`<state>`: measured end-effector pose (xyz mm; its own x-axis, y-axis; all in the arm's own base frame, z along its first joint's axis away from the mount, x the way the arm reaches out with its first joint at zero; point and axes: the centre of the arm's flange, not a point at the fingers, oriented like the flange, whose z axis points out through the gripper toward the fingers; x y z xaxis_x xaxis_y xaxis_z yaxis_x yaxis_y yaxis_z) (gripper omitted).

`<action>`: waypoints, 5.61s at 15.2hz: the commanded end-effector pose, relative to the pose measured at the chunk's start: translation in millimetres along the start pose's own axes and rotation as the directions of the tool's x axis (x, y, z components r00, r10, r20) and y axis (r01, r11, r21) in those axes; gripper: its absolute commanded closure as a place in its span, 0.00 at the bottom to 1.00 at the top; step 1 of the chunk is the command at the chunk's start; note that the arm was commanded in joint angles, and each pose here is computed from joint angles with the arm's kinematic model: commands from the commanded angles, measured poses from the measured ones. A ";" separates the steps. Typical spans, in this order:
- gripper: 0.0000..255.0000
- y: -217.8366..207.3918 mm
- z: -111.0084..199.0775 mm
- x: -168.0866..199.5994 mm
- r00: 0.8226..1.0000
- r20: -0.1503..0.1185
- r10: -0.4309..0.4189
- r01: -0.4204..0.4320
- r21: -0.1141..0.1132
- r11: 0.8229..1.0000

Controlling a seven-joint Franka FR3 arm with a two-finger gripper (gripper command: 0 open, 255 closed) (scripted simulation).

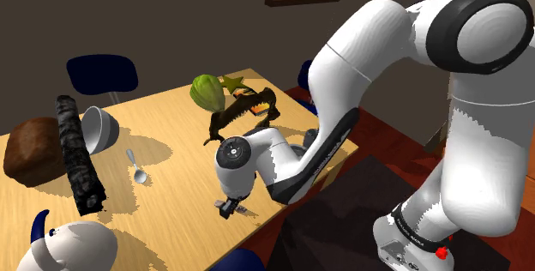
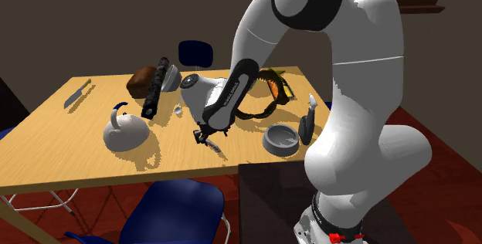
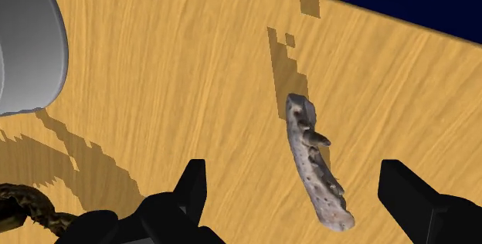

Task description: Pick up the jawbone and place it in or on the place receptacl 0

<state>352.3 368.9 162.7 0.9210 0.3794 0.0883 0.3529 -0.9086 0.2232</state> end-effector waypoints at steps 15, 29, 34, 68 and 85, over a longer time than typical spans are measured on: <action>0.00 -6.8 48.3 3.8 1.000 -0.009 -0.004 0.004 -0.008 1.000; 1.00 -3.3 32.9 5.2 1.000 -0.009 -0.004 0.004 -0.008 1.000; 1.00 2.6 7.3 7.5 1.000 -0.009 -0.004 0.004 -0.008 1.000; 1.00 254.0 -27.8 -66.4 1.000 -0.009 -0.004 0.004 -0.008 1.000; 1.00 301.6 44.3 -93.3 1.000 -0.009 -0.004 0.004 -0.008 1.000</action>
<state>379.4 52.2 185.7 0.9184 0.3839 0.0956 0.3547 -0.9061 0.2304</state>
